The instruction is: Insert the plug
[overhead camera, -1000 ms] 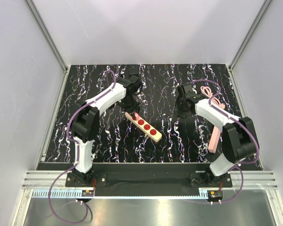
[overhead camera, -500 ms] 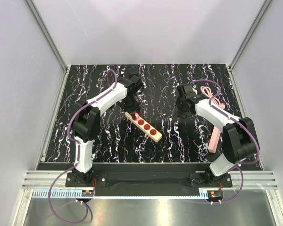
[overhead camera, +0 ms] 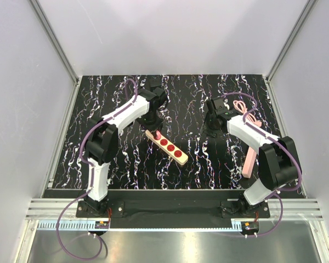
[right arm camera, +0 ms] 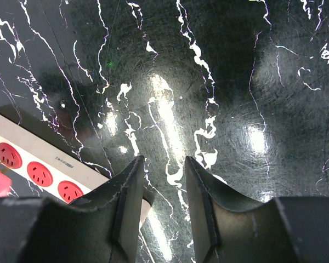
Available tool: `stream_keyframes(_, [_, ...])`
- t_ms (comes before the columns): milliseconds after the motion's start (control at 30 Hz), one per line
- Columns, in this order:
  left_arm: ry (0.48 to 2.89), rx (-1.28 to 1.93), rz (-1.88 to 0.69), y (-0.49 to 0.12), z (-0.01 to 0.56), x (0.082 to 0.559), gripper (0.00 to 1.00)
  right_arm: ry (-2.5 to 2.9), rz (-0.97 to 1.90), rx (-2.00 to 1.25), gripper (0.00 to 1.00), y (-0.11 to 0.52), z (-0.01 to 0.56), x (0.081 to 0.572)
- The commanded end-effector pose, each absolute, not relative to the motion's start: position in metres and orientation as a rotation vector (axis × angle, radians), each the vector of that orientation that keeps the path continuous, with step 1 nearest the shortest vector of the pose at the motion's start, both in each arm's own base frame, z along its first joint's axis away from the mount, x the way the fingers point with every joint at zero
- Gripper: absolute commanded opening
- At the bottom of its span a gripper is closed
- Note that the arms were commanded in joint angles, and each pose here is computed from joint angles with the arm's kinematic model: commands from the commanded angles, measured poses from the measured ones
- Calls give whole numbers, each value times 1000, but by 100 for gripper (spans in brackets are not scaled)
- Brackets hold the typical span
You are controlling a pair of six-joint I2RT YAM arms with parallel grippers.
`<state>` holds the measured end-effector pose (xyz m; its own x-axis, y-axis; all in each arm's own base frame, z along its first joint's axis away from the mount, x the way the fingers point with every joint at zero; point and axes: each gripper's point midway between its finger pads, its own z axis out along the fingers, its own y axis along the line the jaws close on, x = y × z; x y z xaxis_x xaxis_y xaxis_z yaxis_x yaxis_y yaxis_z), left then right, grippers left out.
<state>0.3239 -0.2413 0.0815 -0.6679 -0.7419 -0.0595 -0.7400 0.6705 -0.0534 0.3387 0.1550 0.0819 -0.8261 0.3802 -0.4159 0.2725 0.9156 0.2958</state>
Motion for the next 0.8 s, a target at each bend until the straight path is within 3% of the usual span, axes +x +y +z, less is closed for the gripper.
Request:
stream_keyframes(0, [2634, -1221, 97, -213, 82, 353, 0, 2544, 299, 462, 42, 151, 96, 343])
stream_keyframes(767, [2711, -1210, -103, -245, 108, 337, 0, 2554, 289, 456, 43, 150, 92, 343])
